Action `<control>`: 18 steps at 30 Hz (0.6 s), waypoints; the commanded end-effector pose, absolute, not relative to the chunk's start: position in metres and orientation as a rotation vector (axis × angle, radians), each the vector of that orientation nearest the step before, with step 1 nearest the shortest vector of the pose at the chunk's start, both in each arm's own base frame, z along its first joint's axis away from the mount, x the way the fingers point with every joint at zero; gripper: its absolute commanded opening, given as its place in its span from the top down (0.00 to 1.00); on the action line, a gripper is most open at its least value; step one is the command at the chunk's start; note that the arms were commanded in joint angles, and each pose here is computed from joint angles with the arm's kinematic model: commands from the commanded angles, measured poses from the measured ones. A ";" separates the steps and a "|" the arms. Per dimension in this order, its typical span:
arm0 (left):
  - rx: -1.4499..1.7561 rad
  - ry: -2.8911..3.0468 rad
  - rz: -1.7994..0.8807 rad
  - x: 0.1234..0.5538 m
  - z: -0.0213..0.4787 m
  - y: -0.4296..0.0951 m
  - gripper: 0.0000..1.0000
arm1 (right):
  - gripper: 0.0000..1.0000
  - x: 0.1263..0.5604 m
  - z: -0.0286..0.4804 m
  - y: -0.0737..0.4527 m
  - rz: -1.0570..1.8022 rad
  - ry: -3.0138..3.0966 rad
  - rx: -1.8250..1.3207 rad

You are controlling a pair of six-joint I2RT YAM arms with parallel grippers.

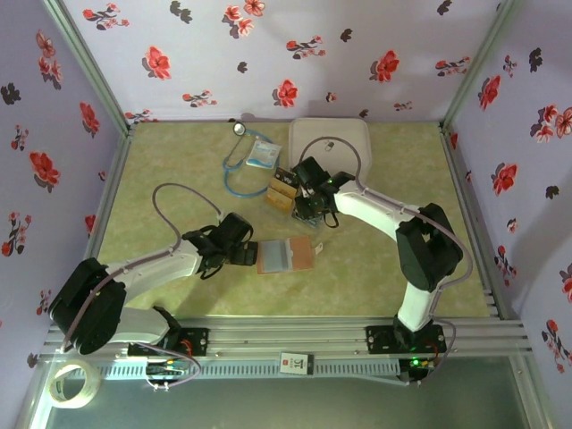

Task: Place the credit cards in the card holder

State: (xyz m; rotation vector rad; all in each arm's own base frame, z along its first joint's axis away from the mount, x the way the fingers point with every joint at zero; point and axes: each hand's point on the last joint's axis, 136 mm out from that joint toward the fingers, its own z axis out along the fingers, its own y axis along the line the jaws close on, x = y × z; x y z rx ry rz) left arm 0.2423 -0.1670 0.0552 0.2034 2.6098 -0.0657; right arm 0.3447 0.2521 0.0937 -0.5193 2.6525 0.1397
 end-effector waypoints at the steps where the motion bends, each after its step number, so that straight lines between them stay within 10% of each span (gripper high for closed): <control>1: 0.192 2.608 -0.074 0.244 0.055 -0.166 0.00 | 0.65 0.331 0.076 0.252 0.116 2.703 -0.588; 18: 0.191 2.614 -0.084 0.243 0.055 -0.168 0.00 | 0.81 0.317 0.081 0.262 0.125 2.672 -0.646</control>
